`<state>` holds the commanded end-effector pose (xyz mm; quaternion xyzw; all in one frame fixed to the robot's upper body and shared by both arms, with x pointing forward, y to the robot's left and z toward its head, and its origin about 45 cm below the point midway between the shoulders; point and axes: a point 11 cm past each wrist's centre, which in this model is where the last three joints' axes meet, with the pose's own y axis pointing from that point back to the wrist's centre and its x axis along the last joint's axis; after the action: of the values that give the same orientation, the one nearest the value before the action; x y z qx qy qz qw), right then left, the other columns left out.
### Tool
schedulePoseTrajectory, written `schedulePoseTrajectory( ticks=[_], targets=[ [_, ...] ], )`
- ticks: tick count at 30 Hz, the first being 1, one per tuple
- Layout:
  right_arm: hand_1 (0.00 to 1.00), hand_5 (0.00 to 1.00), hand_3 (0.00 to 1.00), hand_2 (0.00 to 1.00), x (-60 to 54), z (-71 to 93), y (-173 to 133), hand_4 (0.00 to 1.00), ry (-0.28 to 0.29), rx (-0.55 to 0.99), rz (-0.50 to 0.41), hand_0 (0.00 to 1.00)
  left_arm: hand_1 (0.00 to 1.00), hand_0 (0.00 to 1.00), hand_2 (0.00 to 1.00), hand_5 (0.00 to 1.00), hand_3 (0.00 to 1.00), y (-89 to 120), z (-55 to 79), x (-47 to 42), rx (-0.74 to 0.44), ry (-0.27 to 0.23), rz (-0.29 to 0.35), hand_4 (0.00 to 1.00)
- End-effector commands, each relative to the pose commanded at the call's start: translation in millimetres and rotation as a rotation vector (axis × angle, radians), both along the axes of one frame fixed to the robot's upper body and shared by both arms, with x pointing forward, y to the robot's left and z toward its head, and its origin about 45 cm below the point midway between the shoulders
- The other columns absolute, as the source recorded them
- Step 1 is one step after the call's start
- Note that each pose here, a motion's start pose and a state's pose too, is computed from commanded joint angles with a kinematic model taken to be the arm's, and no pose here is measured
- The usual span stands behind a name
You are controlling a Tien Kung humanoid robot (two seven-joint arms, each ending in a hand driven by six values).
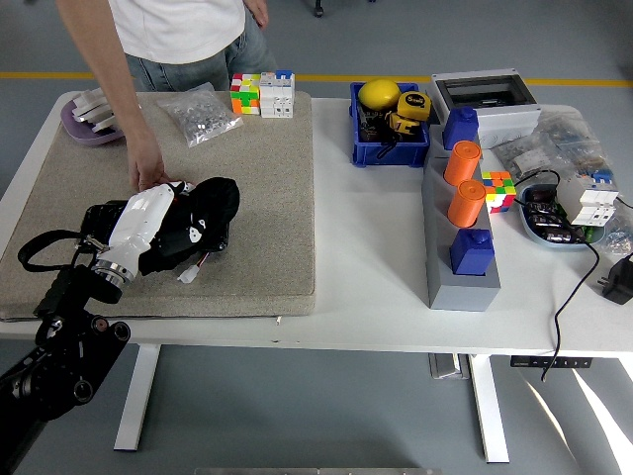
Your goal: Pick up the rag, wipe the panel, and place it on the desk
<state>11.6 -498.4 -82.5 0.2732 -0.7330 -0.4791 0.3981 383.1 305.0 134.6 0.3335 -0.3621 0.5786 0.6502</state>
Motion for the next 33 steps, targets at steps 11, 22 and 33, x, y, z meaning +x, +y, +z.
schedulePoseTrajectory(
  ticks=[11, 22, 33],
  targets=[
    [0.635, 0.55, 0.635, 0.687, -0.8, 0.0, 0, 0.998, -0.002, 0.001, 0.004, 0.792, 0.165, 0.259, 0.412, 0.002, 0.309, 47, 0.7, -7.7, 0.047, 0.011, 0.088, 0.002],
    [0.63, 0.548, 0.636, 0.687, 0.0, 0.4, -1, 0.998, -0.005, 0.001, 0.009, 0.792, 0.17, 0.26, 0.412, 0.002, 0.312, 79, 5.6, -11.6, 0.082, 0.011, 0.15, 0.002],
    [0.63, 0.55, 0.636, 0.687, 1.3, 1.0, -2, 0.998, -0.009, -0.001, 0.013, 0.791, 0.175, 0.259, 0.412, 0.002, 0.312, 115, 12.8, -14.2, 0.128, 0.018, 0.211, 0.002]
  ],
)
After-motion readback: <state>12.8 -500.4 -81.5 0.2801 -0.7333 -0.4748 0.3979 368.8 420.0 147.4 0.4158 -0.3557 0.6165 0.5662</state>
